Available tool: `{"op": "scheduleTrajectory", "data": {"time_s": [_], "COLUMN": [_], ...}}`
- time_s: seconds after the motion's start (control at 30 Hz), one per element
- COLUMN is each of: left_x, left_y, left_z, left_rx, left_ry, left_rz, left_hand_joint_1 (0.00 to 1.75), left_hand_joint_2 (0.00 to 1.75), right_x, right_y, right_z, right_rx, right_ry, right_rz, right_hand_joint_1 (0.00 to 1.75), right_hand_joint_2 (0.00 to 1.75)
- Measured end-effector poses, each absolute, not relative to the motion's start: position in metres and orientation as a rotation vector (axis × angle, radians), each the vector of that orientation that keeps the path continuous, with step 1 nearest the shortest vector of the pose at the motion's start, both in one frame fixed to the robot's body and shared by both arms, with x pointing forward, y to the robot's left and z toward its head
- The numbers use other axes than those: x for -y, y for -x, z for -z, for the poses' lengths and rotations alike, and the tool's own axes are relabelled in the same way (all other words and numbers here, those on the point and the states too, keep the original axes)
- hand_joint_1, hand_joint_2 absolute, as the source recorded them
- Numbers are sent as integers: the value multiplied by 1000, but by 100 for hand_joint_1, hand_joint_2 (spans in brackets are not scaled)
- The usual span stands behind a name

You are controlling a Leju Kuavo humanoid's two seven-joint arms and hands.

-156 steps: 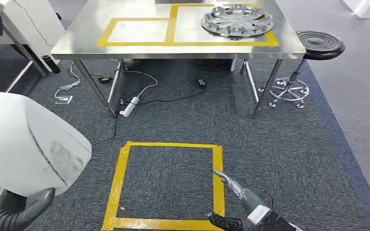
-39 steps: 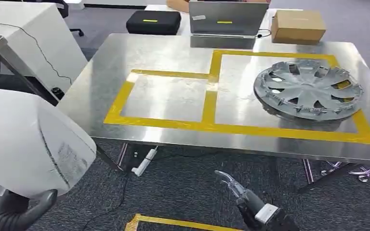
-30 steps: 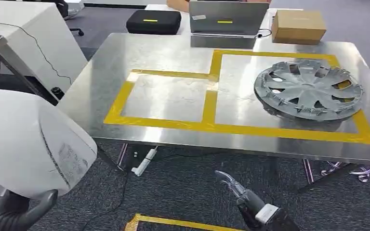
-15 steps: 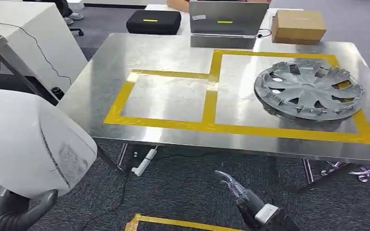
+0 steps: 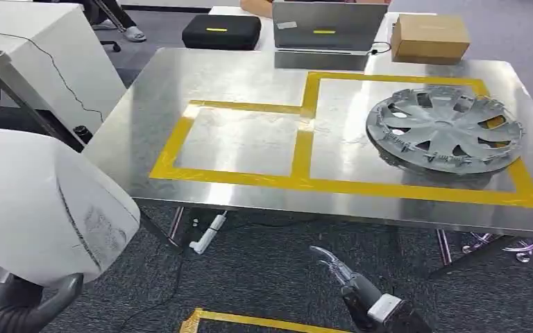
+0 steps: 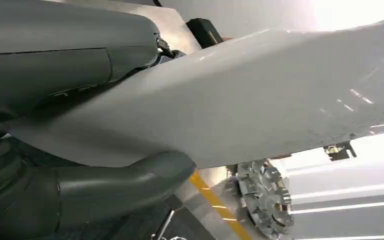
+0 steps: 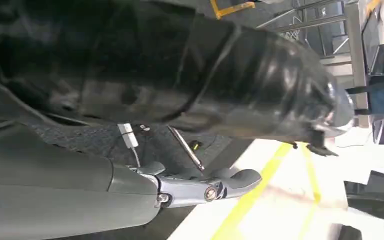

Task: Take the parts from the cabinet and place them on the table.

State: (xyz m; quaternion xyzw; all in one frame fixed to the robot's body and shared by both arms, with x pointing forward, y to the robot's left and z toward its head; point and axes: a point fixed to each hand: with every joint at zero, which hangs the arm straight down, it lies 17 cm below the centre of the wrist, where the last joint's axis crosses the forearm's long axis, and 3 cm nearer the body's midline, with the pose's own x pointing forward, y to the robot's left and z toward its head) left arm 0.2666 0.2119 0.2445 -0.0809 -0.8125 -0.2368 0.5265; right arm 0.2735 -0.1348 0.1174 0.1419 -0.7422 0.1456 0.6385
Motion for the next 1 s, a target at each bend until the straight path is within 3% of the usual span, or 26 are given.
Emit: {"op": "scheduleTrajectory", "data": {"time_s": [1.0], "left_x": [-212], "left_y": [-267], "left_z": [-245], "left_rx": [1943], "left_ry": [194], "left_rz": [566], "left_hand_joint_1": [175], "left_hand_joint_2": [175], "right_x": [135], "right_y": [-273], "right_z": [-117], "right_rx": [1694], "right_ry": [-324], "right_rz": [-332], "right_hand_joint_1": [0], "right_hand_joint_2": [0]}}
